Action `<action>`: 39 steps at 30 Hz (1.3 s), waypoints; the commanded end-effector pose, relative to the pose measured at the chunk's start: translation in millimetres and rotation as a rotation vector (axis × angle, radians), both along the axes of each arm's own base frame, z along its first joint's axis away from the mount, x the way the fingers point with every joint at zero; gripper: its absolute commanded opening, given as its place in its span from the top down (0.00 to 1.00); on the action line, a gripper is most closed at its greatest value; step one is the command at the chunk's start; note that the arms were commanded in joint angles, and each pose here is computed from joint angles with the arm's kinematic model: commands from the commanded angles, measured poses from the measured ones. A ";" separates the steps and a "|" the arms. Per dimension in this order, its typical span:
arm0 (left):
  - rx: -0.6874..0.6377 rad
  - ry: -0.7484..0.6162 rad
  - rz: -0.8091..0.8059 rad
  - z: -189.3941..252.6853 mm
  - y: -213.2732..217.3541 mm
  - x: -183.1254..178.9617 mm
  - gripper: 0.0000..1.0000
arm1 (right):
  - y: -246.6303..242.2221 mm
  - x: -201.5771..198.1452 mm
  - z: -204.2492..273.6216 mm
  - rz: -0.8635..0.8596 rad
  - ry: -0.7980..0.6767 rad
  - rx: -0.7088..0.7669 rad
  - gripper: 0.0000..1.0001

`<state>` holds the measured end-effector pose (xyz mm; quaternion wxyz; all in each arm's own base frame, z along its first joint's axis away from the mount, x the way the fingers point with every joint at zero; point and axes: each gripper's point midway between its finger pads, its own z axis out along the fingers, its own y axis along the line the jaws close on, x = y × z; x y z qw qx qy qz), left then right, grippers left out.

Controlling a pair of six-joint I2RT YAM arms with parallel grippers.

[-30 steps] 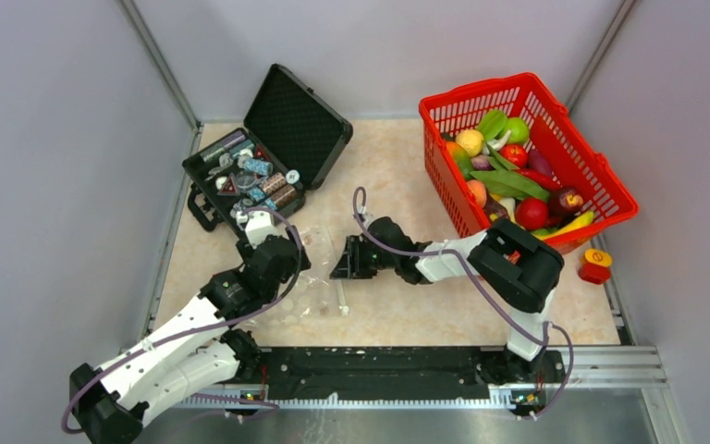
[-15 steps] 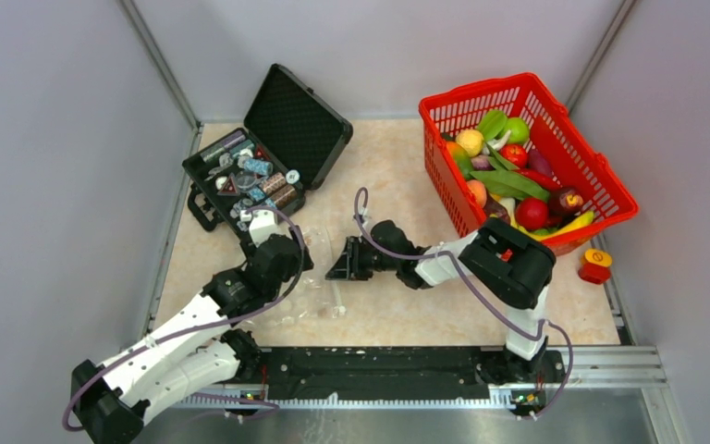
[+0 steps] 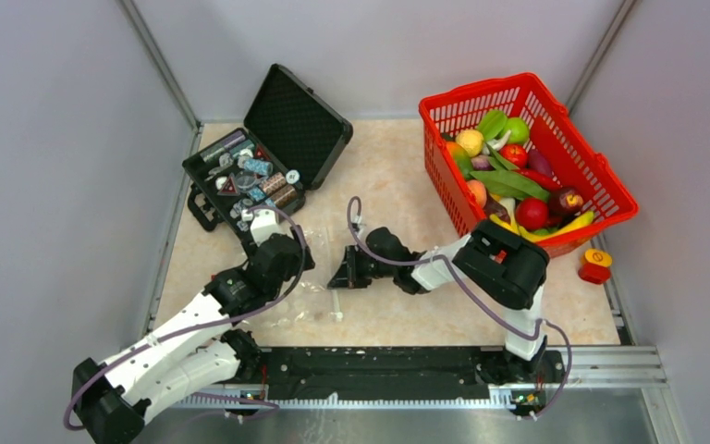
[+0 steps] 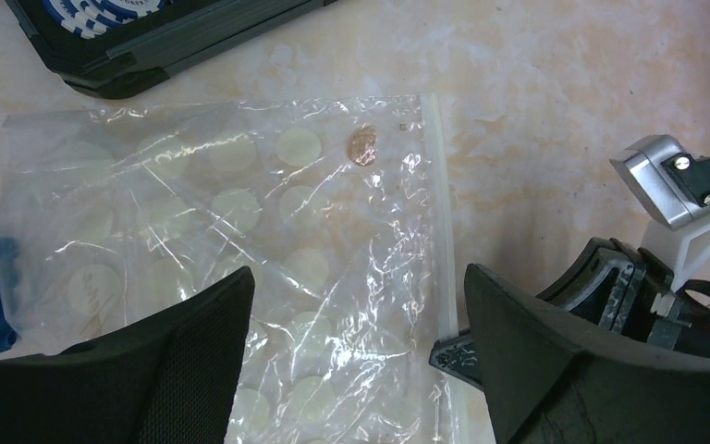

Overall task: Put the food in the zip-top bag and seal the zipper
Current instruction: Pick up the zipper food storage bag at the center of the board.

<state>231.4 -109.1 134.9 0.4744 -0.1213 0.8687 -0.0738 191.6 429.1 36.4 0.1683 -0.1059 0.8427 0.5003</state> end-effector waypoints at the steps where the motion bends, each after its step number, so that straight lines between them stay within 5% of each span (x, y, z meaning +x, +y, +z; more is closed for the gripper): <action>1: -0.039 -0.023 -0.016 8.3 -9.8 9.0 0.16 | 11.0 -0.2 37.6 0.018 -0.180 0.071 1.00; 8: -0.106 -0.014 -0.093 35.4 -31.0 14.2 0.12 | -10.4 -4.0 78.9 -0.022 -0.482 0.031 1.00; 15: -0.235 -0.039 -0.354 82.6 -88.2 14.2 0.11 | -18.6 -8.9 96.4 -0.073 -0.578 -0.018 1.00; 39: -0.033 0.152 -0.284 49.9 -84.7 29.3 0.32 | -36.0 -0.8 129.6 -0.242 -0.715 -0.102 1.00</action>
